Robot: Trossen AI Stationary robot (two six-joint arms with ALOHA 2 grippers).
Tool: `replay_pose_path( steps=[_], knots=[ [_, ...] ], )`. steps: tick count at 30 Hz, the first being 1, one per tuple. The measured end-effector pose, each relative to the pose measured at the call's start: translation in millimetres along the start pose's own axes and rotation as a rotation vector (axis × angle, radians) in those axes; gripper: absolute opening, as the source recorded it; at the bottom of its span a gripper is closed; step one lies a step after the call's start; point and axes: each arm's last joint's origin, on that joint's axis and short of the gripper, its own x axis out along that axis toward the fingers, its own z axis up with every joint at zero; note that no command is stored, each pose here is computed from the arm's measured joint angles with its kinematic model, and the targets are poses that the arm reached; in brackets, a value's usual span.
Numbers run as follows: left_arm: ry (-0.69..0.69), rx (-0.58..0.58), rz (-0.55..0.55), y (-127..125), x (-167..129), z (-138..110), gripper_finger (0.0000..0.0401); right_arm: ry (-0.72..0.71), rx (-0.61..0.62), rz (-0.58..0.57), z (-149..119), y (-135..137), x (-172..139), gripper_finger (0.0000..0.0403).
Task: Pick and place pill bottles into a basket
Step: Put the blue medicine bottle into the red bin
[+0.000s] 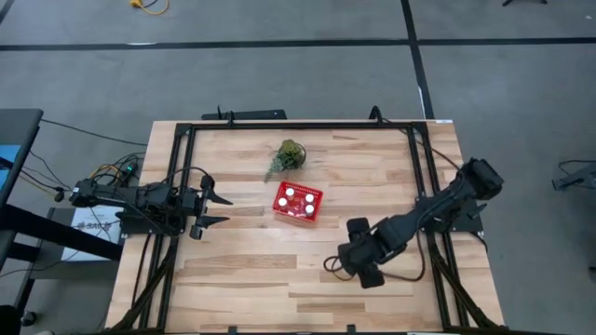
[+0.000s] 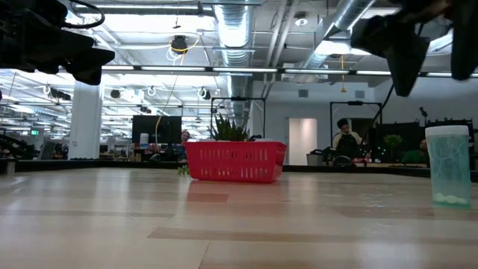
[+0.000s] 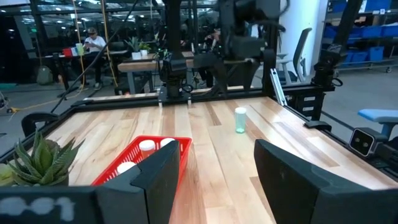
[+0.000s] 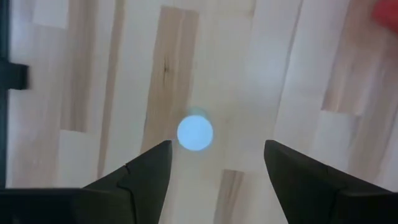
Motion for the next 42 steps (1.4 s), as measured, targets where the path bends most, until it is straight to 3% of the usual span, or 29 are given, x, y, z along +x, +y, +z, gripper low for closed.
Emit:
replay_pose_path(
  steps=[9, 22, 31, 42],
  knots=[
    [0.0, -0.003, 0.0, 0.0, 0.0, 0.0, 0.0199, 0.071, 0.03, -0.027, 1.3, 20.3, 31.6, 0.025],
    [-0.001, 0.006, 0.0, 0.0, 0.0, 0.1, 0.0199, 0.064, 0.057, -0.015, 12.2, 16.6, 51.9, 0.0244],
    [0.0, 0.0, 0.0, 0.0, 0.0, 0.0, 0.0199, 0.179, 0.05, -0.036, 1.4, 13.0, 76.0, 0.0202],
    [-0.001, 0.002, 0.0, 0.0, 0.0, 0.1, 0.0199, 0.163, 0.049, -0.022, 0.8, 13.3, 78.9, 0.0144]
  ],
)
